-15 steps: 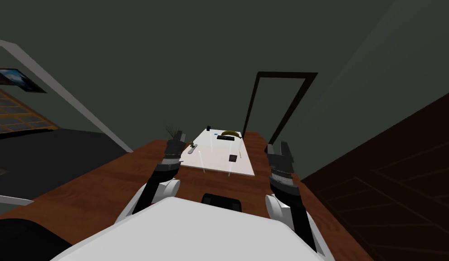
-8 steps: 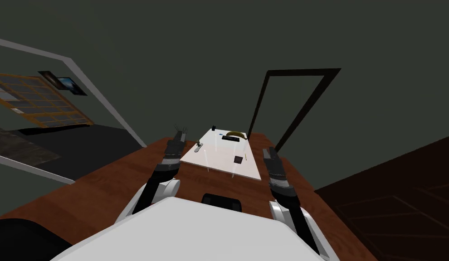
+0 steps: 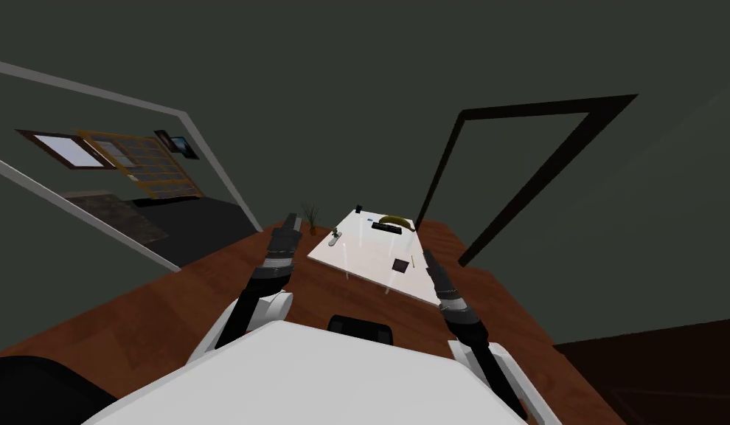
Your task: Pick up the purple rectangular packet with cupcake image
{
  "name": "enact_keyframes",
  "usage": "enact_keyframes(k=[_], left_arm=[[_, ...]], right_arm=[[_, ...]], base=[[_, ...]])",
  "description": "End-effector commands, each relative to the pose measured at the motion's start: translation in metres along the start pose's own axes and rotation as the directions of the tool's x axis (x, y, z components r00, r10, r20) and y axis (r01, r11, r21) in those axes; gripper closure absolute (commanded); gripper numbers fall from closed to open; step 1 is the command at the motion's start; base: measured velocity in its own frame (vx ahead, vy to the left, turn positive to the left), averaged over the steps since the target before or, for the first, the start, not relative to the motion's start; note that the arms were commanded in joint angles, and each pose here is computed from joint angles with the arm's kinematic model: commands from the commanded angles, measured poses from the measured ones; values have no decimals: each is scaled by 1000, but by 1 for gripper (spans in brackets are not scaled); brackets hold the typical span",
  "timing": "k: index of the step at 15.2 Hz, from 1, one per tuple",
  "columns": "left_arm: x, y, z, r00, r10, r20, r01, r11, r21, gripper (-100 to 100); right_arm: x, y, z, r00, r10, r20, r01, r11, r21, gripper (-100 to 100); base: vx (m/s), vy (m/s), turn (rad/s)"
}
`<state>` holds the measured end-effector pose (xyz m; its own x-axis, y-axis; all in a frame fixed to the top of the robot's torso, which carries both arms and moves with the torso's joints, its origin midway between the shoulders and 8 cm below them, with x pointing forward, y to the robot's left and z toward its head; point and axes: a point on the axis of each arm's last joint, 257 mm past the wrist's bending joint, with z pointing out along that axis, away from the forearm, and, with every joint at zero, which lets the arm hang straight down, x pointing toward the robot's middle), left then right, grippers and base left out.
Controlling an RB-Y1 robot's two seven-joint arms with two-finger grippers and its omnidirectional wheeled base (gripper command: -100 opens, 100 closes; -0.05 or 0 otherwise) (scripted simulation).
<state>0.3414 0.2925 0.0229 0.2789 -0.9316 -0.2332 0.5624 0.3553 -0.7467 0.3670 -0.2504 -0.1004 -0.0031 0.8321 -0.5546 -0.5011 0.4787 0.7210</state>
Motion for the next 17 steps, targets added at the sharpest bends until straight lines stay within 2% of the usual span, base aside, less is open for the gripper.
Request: enact_keyframes(k=[1,2,4,5,7,8,9,10,12,13,15,16,17], left_arm=[[0,0,0,1000,0,0,0,1000,0,0],[0,0,0,1000,0,0,0,1000,0,0],[0,0,0,1000,0,0,0,1000,0,0],[0,0,0,1000,0,0,0,1000,0,0],[0,0,0,1000,0,0,0,1000,0,0],[0,0,0,1000,0,0,0,1000,0,0],[0,0,0,1000,0,0,0,1000,0,0],[0,0,0,1000,0,0,0,1000,0,0],[0,0,0,1000,0,0,0,1000,0,0],[0,0,0,1000,0,0,0,1000,0,0],[0,0,0,1000,0,0,0,1000,0,0],[0,0,0,1000,0,0,0,1000,0,0],[0,0,0,1000,0,0,0,1000,0,0]], right_arm=[[9,-17,-13,998,-40,-49,42,999,29,-100],[17,-27,-21,990,-91,-105,95,995,36,-100],[18,-35,-25,990,-88,-110,94,994,54,-100],[25,-48,-36,976,-136,-171,149,987,65,-100],[26,-53,-39,976,-133,-174,148,986,76,-100],[32,-65,-50,955,-180,-235,203,976,78,-100],[33,-72,-54,955,-177,-240,204,975,93,-100],[38,-83,-66,928,-222,-301,258,962,88,-100],[39,-91,-72,926,-216,-308,259,960,106,-100],[43,-102,-85,893,-258,-370,313,945,97,-100],[44,-109,-91,892,-252,-376,315,942,114,-100],[46,-122,-107,851,-288,-439,367,924,104,-100],[46,-128,-111,850,-283,-445,369,922,118,-100]], base=[[14,83,244],[19,82,265],[14,61,146],[20,62,187],[16,52,178],[23,62,256],[28,67,232],[20,81,286],[6,65,175],[24,62,210],[29,51,167],[34,55,242],[36,58,256]])
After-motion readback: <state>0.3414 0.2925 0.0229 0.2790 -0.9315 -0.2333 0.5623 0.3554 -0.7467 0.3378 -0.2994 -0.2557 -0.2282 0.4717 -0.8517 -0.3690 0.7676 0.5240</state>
